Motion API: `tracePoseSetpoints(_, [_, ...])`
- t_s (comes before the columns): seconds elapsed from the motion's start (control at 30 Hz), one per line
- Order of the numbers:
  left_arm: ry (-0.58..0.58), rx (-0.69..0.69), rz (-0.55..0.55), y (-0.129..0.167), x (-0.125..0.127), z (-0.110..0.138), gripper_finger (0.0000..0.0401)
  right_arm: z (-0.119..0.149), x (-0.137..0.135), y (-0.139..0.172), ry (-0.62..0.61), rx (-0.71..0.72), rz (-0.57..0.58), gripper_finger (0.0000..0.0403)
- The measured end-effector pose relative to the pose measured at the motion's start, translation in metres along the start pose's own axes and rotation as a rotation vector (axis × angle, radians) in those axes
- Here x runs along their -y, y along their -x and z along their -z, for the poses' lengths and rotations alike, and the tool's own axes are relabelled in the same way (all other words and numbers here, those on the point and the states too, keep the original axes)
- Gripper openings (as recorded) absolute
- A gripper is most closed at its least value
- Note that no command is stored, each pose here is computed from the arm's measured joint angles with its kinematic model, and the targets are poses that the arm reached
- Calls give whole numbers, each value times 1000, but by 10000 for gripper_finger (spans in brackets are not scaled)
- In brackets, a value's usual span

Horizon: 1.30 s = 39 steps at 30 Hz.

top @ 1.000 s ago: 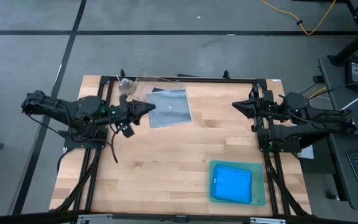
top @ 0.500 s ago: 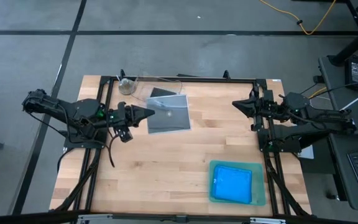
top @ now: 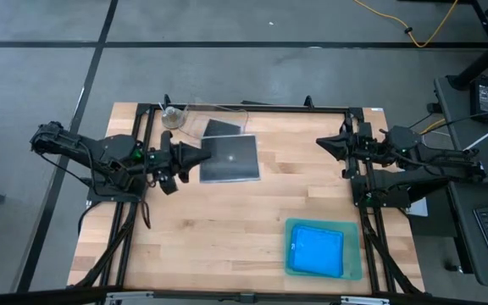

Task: Pick & place jewel cases by type
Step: Put the black cd case into the transparent bin

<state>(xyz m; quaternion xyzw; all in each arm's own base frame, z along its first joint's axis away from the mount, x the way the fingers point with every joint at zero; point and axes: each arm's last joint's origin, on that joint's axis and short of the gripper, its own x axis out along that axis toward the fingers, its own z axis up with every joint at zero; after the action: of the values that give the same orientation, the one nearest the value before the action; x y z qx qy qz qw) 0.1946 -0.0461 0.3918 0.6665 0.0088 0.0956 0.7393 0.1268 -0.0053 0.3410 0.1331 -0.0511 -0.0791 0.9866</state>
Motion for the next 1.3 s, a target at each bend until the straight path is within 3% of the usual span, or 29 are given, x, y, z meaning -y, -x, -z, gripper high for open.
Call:
tracePoseSetpoints(0.4, [299,0,0,0,0,0,27,-1,0,0,10,12,-3,7])
tracePoseSetpoints(1.3, [1181,3,3,0,0,0,27,-8,-4,0,155,76,-66,7])
